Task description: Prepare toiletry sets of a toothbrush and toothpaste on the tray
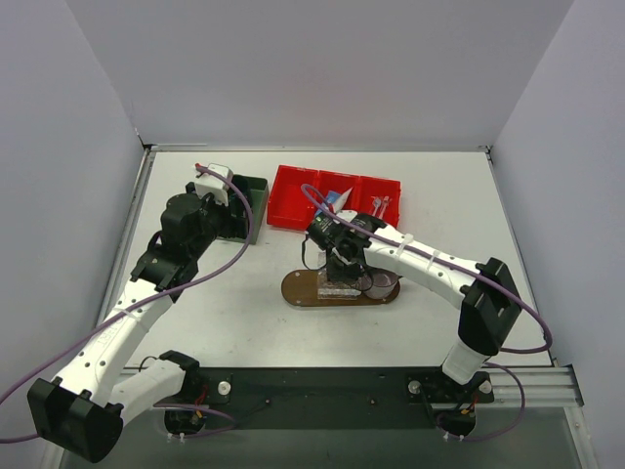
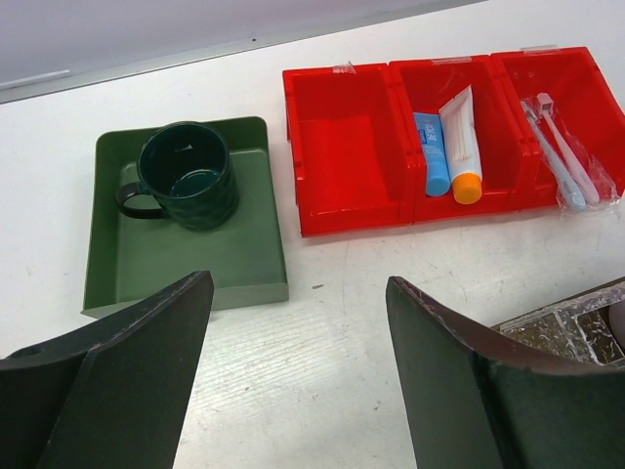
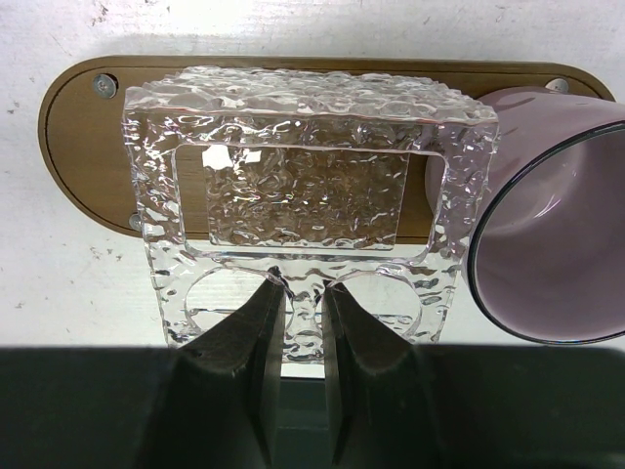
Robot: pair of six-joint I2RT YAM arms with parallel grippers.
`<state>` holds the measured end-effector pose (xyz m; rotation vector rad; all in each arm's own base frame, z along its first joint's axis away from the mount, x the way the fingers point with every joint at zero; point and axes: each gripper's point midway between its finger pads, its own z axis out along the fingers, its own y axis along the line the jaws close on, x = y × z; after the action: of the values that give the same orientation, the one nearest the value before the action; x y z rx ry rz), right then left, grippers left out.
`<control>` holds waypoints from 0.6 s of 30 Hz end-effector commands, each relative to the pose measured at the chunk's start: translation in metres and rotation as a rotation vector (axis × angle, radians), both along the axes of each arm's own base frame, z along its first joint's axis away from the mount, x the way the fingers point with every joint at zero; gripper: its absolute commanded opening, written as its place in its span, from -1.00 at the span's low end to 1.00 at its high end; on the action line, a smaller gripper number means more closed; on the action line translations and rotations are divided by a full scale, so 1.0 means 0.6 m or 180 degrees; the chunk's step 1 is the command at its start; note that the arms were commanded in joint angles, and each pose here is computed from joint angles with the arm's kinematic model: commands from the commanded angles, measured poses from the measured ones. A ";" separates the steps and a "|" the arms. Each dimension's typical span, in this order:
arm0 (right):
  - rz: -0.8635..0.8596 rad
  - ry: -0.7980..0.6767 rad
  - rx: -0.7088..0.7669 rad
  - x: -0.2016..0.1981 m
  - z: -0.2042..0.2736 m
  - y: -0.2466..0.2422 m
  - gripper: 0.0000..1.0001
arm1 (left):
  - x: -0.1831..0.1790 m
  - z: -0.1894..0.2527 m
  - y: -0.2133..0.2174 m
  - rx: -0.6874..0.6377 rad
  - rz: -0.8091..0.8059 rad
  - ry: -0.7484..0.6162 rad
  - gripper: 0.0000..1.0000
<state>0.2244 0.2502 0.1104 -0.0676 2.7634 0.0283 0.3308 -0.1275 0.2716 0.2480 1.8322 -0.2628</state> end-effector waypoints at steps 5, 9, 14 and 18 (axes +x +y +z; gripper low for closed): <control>-0.0050 -0.0021 -0.0185 -0.007 -0.007 -0.020 -1.00 | 0.000 0.021 -0.005 -0.0054 -0.0008 -0.0108 0.64; -0.0042 -0.0044 -0.0202 -0.007 -0.006 -0.020 -1.00 | 0.000 0.022 -0.006 -0.0050 -0.0024 -0.0114 0.64; -0.0055 0.0000 -0.0223 -0.009 -0.014 -0.021 -1.00 | -0.001 0.022 -0.006 -0.0045 -0.0026 -0.0116 0.64; -0.0045 0.0009 -0.0235 -0.011 -0.016 -0.020 -1.00 | -0.002 0.023 -0.007 -0.0051 -0.0029 -0.0119 0.64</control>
<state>0.2229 0.2477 0.1066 -0.0670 2.7599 0.0051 0.3298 -0.1299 0.2717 0.2550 1.8315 -0.2676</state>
